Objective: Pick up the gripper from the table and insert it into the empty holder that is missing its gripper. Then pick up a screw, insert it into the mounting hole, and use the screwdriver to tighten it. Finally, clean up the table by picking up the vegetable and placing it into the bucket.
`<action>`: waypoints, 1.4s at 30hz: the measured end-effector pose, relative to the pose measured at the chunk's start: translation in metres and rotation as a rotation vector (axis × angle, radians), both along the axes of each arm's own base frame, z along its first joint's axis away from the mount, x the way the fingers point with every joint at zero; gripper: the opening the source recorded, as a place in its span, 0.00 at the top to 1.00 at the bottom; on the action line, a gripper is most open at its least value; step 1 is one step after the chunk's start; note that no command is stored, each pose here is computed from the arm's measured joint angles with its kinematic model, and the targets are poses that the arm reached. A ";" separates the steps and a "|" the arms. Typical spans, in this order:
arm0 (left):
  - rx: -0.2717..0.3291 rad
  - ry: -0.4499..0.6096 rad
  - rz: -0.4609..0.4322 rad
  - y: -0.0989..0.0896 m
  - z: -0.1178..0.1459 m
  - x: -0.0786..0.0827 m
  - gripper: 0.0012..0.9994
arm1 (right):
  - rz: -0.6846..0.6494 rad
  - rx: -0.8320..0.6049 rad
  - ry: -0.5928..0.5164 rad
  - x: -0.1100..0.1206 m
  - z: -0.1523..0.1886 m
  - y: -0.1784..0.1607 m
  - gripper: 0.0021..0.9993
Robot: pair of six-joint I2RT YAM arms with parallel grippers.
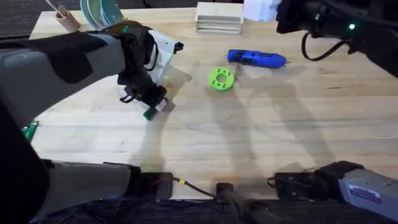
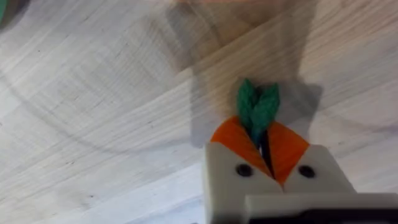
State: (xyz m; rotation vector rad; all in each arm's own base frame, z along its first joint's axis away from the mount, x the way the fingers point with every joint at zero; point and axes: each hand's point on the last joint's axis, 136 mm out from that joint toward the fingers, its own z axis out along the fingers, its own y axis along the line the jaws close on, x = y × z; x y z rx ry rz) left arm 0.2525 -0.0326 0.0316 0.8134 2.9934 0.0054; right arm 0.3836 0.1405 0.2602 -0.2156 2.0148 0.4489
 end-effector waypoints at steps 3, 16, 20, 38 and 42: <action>0.000 -0.002 0.000 0.000 0.000 0.000 0.98 | 0.000 0.000 0.000 0.000 0.000 0.000 0.01; 0.029 -0.409 0.023 0.005 0.095 0.084 0.99 | 0.000 0.000 0.000 0.000 0.000 0.000 0.01; 0.031 -0.614 0.076 0.016 0.132 0.127 0.99 | 0.000 0.000 0.000 0.000 0.000 0.000 0.01; -0.118 -0.826 0.830 0.126 0.139 0.179 0.99 | 0.000 -0.002 0.007 0.001 -0.003 0.000 0.01; -0.144 -0.834 0.857 0.125 0.136 0.185 0.99 | 0.000 -0.008 0.030 0.004 -0.012 0.001 0.01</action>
